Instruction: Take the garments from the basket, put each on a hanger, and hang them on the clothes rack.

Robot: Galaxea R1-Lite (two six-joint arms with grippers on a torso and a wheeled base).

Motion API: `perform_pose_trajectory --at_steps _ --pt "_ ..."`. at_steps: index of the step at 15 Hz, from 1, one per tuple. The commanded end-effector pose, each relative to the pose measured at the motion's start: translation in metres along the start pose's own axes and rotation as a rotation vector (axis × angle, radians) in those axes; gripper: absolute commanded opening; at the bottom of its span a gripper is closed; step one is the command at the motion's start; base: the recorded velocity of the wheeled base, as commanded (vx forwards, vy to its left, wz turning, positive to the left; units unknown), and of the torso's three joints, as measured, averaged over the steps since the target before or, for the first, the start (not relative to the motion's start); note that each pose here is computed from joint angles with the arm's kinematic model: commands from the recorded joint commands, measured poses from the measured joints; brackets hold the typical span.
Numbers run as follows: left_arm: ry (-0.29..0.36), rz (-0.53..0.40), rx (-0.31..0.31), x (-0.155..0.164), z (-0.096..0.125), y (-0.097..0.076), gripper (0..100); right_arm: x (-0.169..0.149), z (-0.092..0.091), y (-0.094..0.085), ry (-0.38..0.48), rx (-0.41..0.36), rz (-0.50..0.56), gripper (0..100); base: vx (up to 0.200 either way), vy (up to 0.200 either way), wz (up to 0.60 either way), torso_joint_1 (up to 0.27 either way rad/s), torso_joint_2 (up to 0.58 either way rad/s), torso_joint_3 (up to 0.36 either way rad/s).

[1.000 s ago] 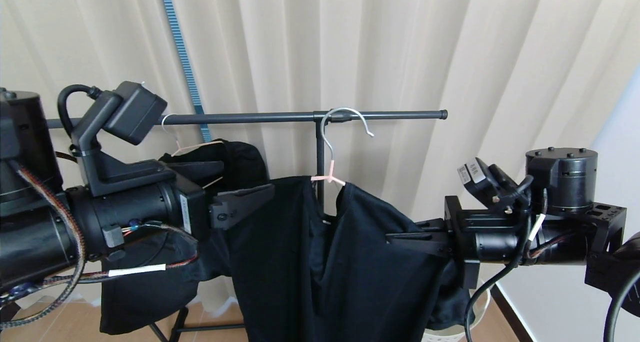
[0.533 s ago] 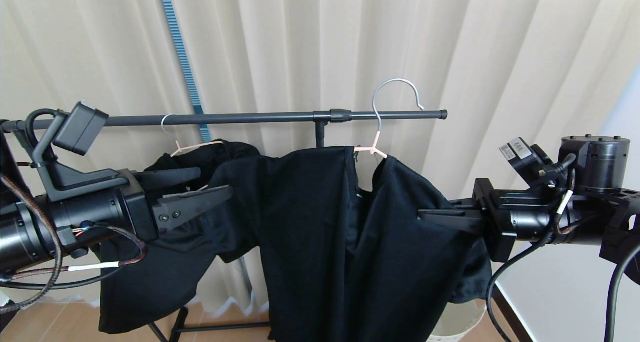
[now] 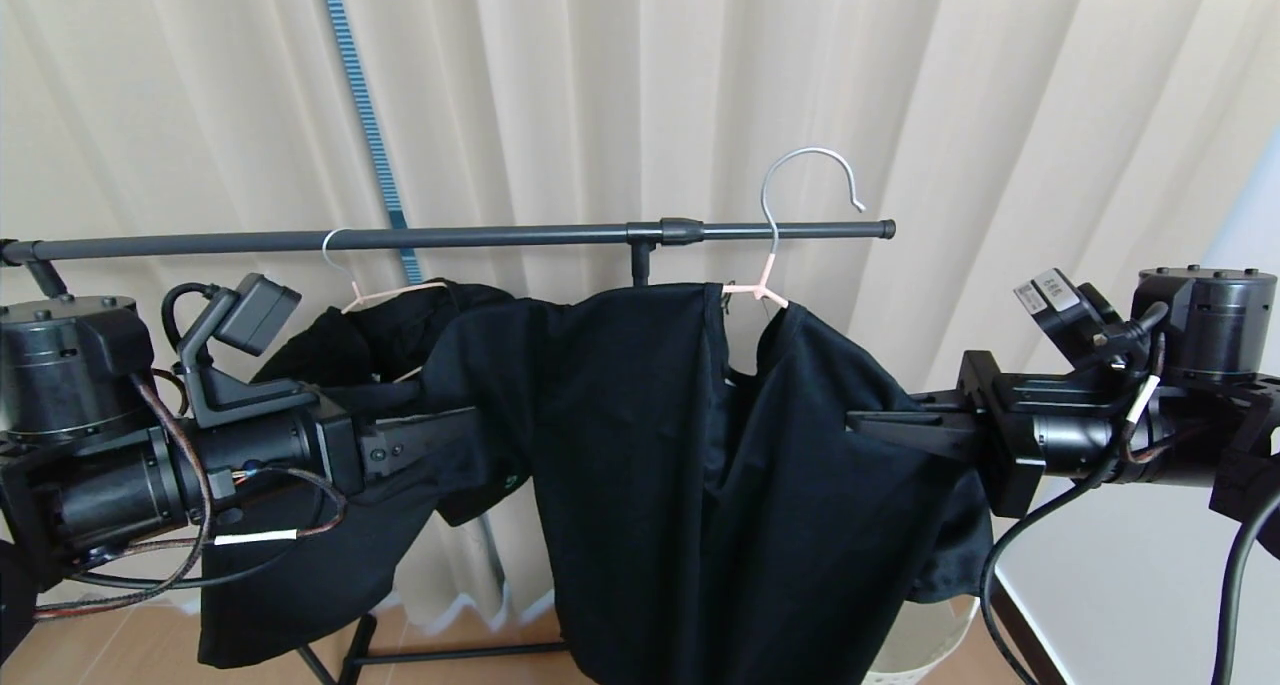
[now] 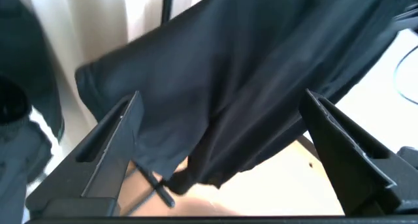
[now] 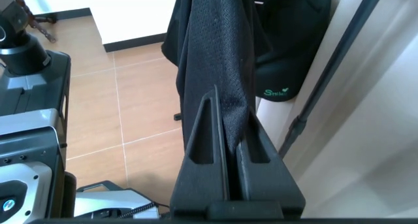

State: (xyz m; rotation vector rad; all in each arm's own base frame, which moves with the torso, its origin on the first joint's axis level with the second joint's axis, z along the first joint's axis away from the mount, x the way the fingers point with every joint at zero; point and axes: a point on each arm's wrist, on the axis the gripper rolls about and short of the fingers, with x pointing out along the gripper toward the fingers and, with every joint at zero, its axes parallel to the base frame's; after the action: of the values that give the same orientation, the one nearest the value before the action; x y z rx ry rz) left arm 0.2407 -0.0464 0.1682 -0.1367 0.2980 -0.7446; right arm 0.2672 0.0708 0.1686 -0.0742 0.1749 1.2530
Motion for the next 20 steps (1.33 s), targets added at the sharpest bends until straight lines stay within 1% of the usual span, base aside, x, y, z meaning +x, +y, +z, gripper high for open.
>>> perform_pose_trajectory --at_steps 1,3,4,6,7,10,13,14,17,20 --pt "0.039 0.007 -0.030 0.015 -0.014 0.013 100 -0.001 0.000 0.001 -0.001 -0.003 0.000 0 0.000 0.000 0.00 0.000 0.00 0.000" --pt "0.045 0.011 -0.036 0.021 -0.019 0.017 100 -0.001 0.000 0.001 -0.001 -0.003 0.000 0 0.000 0.000 0.00 0.000 0.00 0.000" --pt "0.047 0.012 -0.053 0.024 -0.020 0.020 100 -0.001 0.000 0.001 -0.001 -0.003 0.000 0 0.000 0.000 0.00 0.000 0.00 0.000" --pt "0.046 0.018 -0.065 0.025 -0.020 0.020 100 -0.001 0.000 0.001 -0.001 -0.003 0.000 0 0.000 0.000 0.00 0.000 0.00 0.000" --pt "0.043 0.018 -0.063 0.025 -0.019 0.020 0 -0.001 0.000 0.001 0.001 0.000 0.000 0 0.000 0.000 0.00 0.000 0.00 0.000" --pt "0.035 0.033 -0.065 0.021 -0.018 0.023 0 0.000 0.000 0.000 -0.001 -0.003 0.000 0 0.000 0.000 0.00 0.000 0.00 0.000" --pt "0.019 0.067 -0.070 0.015 -0.016 0.031 0 -0.004 0.001 -0.003 -0.004 -0.004 -0.017 0 0.000 0.000 0.00 0.000 0.00 0.000" --pt "0.013 0.075 -0.068 0.013 -0.014 0.033 0 -0.008 0.002 -0.005 -0.014 -0.020 -0.035 0 0.000 0.000 0.00 0.000 0.00 0.000" --pt "0.003 0.091 -0.068 0.012 -0.012 0.038 0 -0.013 0.003 -0.007 -0.023 -0.033 -0.057 0 0.000 0.000 0.00 0.000 0.00 0.000" --pt "0.006 0.103 -0.074 0.011 -0.013 0.042 0 -0.016 0.004 -0.009 -0.027 -0.036 -0.072 0 0.000 0.000 0.00 0.000 0.00 0.000"
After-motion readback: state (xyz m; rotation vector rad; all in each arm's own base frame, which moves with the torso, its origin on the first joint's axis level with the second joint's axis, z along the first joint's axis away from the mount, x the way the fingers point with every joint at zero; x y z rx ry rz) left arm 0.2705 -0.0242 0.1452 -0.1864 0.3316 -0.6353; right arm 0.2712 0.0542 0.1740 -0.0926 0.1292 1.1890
